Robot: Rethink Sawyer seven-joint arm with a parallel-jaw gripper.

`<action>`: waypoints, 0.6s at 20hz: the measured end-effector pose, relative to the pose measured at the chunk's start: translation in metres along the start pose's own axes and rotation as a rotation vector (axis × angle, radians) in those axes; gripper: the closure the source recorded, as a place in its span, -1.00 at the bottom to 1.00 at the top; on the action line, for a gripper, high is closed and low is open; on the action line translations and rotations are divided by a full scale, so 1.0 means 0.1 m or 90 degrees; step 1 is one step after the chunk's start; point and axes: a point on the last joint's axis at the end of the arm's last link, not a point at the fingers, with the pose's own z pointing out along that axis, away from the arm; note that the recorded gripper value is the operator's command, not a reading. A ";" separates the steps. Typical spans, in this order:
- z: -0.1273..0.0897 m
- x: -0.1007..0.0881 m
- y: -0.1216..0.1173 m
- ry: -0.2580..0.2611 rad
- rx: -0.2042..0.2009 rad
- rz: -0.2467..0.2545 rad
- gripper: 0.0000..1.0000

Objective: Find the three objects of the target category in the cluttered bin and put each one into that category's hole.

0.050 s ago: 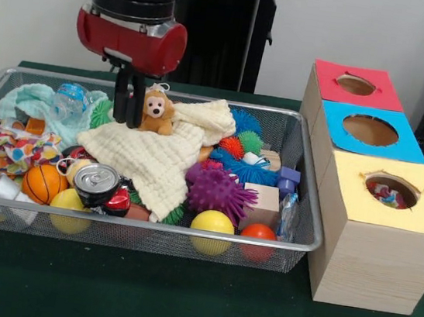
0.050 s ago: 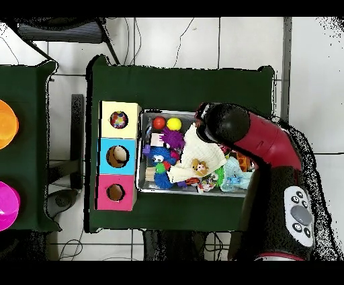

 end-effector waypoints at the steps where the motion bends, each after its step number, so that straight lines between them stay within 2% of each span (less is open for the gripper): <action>1: 0.00 0.00 0.01 -0.001 0.001 -0.003 -1.00; 2: 0.01 0.01 0.02 -0.001 0.002 -0.007 -1.00; 3: 0.03 0.00 0.05 -0.009 0.014 -0.033 -1.00; 5: 0.04 -0.02 0.07 -0.016 0.023 -0.048 -1.00; 9: 0.07 -0.15 0.11 -0.040 0.043 -0.093 -1.00; 12: 0.08 -0.19 0.10 -0.045 0.047 -0.100 -1.00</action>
